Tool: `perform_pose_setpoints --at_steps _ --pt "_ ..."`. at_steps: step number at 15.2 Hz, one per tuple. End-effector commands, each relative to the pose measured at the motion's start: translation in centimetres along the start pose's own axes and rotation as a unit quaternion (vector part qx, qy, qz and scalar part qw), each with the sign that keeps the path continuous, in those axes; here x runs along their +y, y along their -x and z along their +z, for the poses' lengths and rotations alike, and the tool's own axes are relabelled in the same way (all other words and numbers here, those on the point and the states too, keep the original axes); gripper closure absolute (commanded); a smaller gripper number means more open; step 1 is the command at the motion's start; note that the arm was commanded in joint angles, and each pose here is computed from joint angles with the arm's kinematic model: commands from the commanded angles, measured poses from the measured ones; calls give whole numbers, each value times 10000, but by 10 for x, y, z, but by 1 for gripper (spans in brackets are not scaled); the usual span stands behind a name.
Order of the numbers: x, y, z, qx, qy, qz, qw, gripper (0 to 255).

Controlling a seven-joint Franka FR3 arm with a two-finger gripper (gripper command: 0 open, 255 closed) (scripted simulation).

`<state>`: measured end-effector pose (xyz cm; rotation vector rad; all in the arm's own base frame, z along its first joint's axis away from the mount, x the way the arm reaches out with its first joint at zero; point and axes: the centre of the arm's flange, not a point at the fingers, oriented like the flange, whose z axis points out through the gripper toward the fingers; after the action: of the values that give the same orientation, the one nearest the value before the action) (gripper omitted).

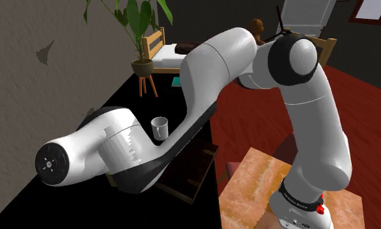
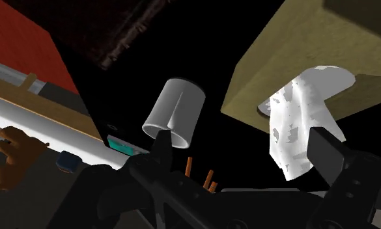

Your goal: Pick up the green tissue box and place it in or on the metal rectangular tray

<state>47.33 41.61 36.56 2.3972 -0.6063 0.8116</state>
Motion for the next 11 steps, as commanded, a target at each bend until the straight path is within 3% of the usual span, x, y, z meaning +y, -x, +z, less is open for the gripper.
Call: perform_pose_setpoints --at_steps 1,4,11 --pt "-31 -2 9 282 201 198 9992 0" --pt "-70 -10 20 612 446 458 9961 0" --pt "-67 -14 57 612 446 458 9961 0"
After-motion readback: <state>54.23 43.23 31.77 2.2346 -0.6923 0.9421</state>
